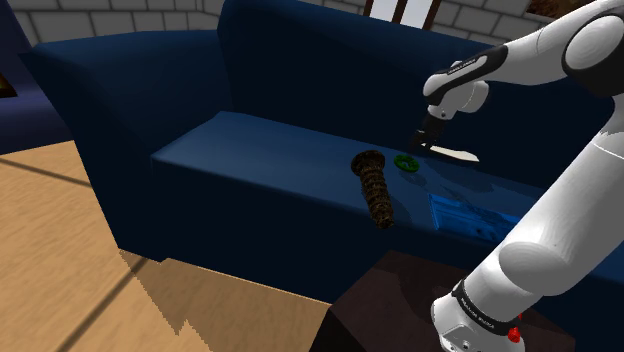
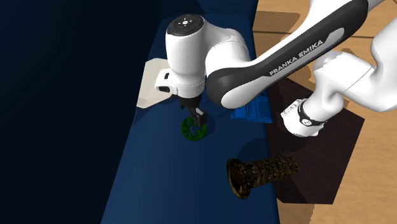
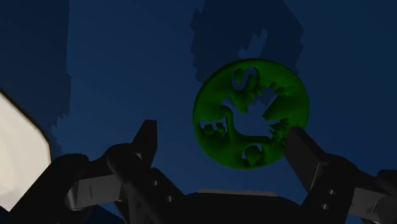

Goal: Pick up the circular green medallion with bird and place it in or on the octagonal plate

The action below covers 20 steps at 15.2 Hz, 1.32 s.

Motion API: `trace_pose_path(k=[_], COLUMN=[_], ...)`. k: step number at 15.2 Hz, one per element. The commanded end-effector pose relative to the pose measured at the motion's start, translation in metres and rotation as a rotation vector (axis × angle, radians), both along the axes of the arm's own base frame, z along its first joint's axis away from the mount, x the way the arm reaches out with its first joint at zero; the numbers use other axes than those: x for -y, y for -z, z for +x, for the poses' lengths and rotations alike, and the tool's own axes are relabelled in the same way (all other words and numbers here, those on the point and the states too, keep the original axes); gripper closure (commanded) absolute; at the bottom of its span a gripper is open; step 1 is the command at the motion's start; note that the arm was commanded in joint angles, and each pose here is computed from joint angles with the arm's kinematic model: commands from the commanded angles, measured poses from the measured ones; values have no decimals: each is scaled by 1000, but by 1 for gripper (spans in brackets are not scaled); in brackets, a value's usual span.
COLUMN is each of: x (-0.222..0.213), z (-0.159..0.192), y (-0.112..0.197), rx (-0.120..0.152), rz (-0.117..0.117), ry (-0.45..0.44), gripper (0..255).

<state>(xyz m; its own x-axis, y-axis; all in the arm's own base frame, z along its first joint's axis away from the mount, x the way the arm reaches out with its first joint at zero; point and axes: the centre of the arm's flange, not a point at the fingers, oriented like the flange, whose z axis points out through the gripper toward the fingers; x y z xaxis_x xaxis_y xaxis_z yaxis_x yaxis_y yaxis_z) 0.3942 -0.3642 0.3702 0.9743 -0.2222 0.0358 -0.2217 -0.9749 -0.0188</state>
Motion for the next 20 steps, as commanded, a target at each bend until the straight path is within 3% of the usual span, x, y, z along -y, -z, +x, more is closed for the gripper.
trace_pose_path(k=[1, 6, 13, 14, 20], x=[-2, -3, -3, -3, -3], z=[0, 1, 1, 1, 1], y=[10, 35, 35, 35, 35], rx=[1, 1, 1, 1, 1], rz=[2, 2, 2, 2, 2], ry=[21, 21, 21, 21, 21], gripper=[0, 0, 0, 255, 255])
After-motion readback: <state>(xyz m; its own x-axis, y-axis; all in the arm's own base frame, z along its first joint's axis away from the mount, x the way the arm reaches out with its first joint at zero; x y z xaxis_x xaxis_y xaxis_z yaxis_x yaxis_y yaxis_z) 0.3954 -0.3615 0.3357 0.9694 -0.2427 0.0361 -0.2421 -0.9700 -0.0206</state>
